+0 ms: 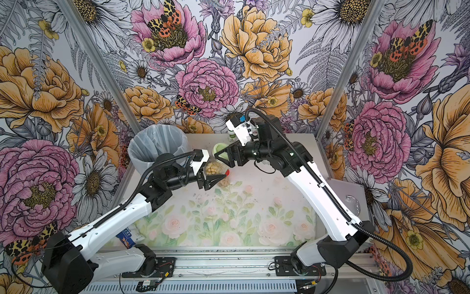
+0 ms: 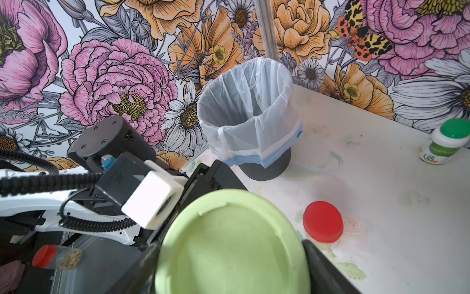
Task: Empty moldy peanuts from jars
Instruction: Unscrew the lid from the jar.
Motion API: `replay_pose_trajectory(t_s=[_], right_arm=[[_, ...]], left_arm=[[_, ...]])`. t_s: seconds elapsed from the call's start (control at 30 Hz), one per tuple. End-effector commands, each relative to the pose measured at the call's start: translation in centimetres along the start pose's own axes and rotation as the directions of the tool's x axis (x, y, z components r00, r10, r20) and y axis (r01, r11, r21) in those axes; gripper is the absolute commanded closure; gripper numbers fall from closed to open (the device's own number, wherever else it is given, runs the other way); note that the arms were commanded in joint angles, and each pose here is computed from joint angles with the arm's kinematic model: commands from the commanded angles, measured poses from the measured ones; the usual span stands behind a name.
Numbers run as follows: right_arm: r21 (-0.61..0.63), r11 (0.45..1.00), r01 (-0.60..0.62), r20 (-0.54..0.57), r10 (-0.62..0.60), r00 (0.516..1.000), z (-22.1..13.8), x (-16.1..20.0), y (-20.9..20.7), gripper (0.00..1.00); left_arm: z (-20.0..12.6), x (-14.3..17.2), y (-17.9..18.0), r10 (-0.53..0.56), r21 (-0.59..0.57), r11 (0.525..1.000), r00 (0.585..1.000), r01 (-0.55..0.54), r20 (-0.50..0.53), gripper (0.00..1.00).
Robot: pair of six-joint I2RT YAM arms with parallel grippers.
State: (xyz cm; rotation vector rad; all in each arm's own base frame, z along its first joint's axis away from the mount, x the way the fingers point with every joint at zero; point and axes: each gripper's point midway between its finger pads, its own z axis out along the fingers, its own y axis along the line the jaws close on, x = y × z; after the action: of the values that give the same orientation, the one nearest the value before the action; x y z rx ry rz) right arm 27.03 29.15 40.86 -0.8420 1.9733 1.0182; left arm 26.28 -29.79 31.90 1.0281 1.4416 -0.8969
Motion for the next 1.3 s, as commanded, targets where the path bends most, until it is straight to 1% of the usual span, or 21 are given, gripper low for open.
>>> replay_pose_trajectory(t_s=[0.0, 0.2, 0.27, 0.4, 0.5, 0.6, 0.7, 0.97, 1.13, 1.27], right_arm=[[-0.107, 0.987, 0.119, 0.041, -0.115, 0.993, -0.7, -0.9, 2.4, 0.24], [-0.108, 0.986, 0.125, 0.058, -0.119, 0.991, -1.4, -1.4, 1.9, 0.24], [-0.139, 0.979, 0.149, 0.061, -0.142, 0.988, -1.6, -1.3, 2.5, 0.24], [-0.15, 0.973, 0.177, 0.075, -0.167, 0.983, -2.1, -1.5, 2.9, 0.24], [-0.201, 0.957, 0.209, 0.089, -0.195, 0.977, -2.6, -1.4, 3.9, 0.24], [-0.226, 0.943, 0.244, 0.101, -0.226, 0.969, -3.0, -1.3, 4.5, 0.22], [-0.237, 0.935, 0.262, 0.108, -0.243, 0.964, -3.2, -1.3, 4.6, 0.21], [-0.241, 0.929, 0.283, 0.122, -0.26, 0.958, -3.6, -1.4, 3.8, 0.22], [-0.3, 0.892, 0.339, 0.154, -0.306, 0.94, -4.3, -1.4, 4.8, 0.22], [-0.303, 0.882, 0.361, 0.164, -0.325, 0.931, -4.3, -1.5, 4.8, 0.22]], left_arm=[[-0.7, -3.3, -2.2, 0.073, 0.103, 0.992, 0.995, -0.08, 0.069, 0.8], [-0.8, -2.5, -2.6, 0.071, 0.128, 0.989, 0.997, -0.074, 0.029, 0.82], [-0.8, -2.5, -2.6, 0.073, 0.127, 0.989, 0.997, -0.076, 0.029, 0.82], [-0.7, -2.4, -2.7, 0.069, 0.139, 0.988, 0.997, -0.072, 0.025, 0.83], [-0.6, -2.2, -2.9, 0.069, 0.157, 0.985, 0.998, -0.068, 0.005, 0.84], [-0.6, -1.9, -2.9, 0.066, 0.161, 0.985, 0.998, -0.064, -0.008, 0.85], [-0.6, -1.8, -2.9, 0.065, 0.162, 0.985, 0.998, -0.062, -0.011, 0.85], [-0.7, -1.5, -3.3, 0.064, 0.184, 0.981, 0.998, -0.057, -0.029, 0.85], [-0.7, -1.3, -3.6, 0.06, 0.209, 0.977, 0.997, -0.049, -0.051, 0.86], [-0.6, -1.1, -3.7, 0.059, 0.213, 0.976, 0.997, -0.045, -0.059, 0.86]])
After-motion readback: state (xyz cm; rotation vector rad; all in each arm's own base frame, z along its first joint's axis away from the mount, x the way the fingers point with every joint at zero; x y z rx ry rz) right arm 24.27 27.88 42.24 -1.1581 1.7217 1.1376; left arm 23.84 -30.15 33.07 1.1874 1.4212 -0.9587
